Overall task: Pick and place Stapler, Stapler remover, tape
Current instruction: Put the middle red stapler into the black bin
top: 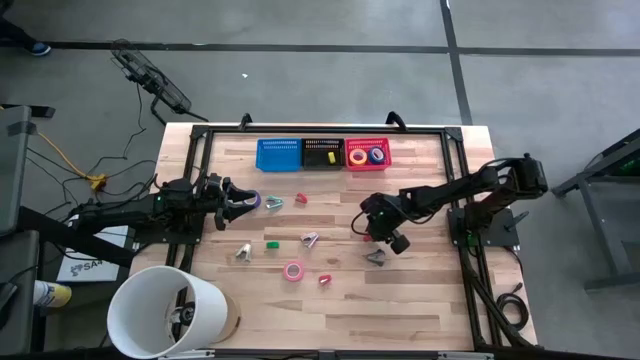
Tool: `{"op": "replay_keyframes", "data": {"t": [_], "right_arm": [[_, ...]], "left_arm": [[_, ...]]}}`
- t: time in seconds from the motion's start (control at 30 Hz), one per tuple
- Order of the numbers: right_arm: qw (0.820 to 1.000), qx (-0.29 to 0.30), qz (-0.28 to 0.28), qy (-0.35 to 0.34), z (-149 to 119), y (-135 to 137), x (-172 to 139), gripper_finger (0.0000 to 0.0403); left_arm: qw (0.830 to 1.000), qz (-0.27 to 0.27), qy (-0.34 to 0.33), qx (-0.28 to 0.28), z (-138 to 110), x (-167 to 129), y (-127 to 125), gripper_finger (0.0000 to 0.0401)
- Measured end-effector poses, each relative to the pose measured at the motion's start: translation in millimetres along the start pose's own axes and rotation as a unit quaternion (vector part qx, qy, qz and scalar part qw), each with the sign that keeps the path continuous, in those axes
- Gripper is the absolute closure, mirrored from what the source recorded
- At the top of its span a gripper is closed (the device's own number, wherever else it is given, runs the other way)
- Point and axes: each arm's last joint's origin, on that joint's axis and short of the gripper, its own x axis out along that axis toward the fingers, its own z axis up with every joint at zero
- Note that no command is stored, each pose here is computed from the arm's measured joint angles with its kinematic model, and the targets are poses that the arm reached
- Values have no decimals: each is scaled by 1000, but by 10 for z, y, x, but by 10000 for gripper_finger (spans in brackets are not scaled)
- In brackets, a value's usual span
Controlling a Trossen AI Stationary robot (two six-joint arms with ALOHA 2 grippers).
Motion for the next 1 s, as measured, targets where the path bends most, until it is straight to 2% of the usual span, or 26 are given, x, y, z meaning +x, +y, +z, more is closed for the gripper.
{"op": "replay_keyframes", "data": {"t": [0.37,0.63,0.83,1.0], "right_arm": [[1000,-2,0,-6,4,-13,44,286],[1000,2,-3,-5,4,-18,43,337],[1000,4,-19,-9,18,-44,-22,333],[999,19,-45,-23,134,-236,-200,329]], "left_arm": [[1000,0,0,0,0,0,0,151],[1000,0,0,0,1,0,0,151],[1000,0,0,0,1,0,0,151],[1000,0,0,0,0,0,0,151]]}}
